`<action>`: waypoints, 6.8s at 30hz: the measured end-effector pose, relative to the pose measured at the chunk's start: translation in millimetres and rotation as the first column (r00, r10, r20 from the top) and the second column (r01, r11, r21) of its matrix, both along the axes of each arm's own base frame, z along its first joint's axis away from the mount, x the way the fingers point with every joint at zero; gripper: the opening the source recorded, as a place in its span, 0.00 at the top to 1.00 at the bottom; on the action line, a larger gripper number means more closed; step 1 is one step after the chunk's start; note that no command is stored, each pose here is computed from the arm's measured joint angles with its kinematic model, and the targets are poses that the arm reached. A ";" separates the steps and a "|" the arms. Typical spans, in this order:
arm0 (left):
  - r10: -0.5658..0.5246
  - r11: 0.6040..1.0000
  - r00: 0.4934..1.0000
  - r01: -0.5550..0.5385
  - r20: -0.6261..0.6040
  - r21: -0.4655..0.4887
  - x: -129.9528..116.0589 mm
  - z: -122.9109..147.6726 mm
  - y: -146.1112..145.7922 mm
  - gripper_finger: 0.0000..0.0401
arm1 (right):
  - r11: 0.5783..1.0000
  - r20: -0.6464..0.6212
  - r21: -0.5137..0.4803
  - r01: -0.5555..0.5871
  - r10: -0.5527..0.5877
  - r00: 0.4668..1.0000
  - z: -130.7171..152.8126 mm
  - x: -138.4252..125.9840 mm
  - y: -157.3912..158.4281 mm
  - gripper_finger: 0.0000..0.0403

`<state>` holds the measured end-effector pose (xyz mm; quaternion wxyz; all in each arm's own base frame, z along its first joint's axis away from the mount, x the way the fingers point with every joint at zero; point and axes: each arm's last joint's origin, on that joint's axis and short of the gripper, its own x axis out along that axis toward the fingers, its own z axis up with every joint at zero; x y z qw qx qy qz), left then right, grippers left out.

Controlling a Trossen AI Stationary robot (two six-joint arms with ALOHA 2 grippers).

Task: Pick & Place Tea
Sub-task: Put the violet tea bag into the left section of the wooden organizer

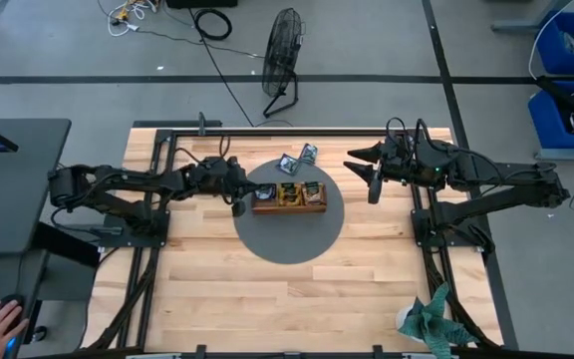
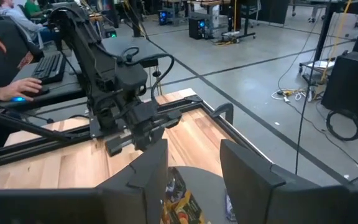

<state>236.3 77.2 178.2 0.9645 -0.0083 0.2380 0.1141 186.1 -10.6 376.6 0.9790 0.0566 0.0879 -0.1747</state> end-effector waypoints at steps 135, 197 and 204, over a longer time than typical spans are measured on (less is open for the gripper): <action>0.263 0.897 0.749 0.041 0.608 -0.439 -29.4 124.4 -6.1 0.75 | 0.352 -0.401 0.832 0.428 -0.151 0.904 -212.9 106.6 -280.3 0.62; 0.298 0.888 0.722 0.031 0.624 -0.459 -30.3 126.4 -3.6 0.75 | 0.591 -0.498 0.736 0.331 0.141 0.856 -149.0 88.9 -246.5 1.00; 0.365 0.827 0.764 -0.004 0.533 -0.562 -29.6 116.3 -1.7 0.75 | 0.614 -0.436 0.768 0.184 0.290 0.852 -116.3 96.0 -203.6 1.00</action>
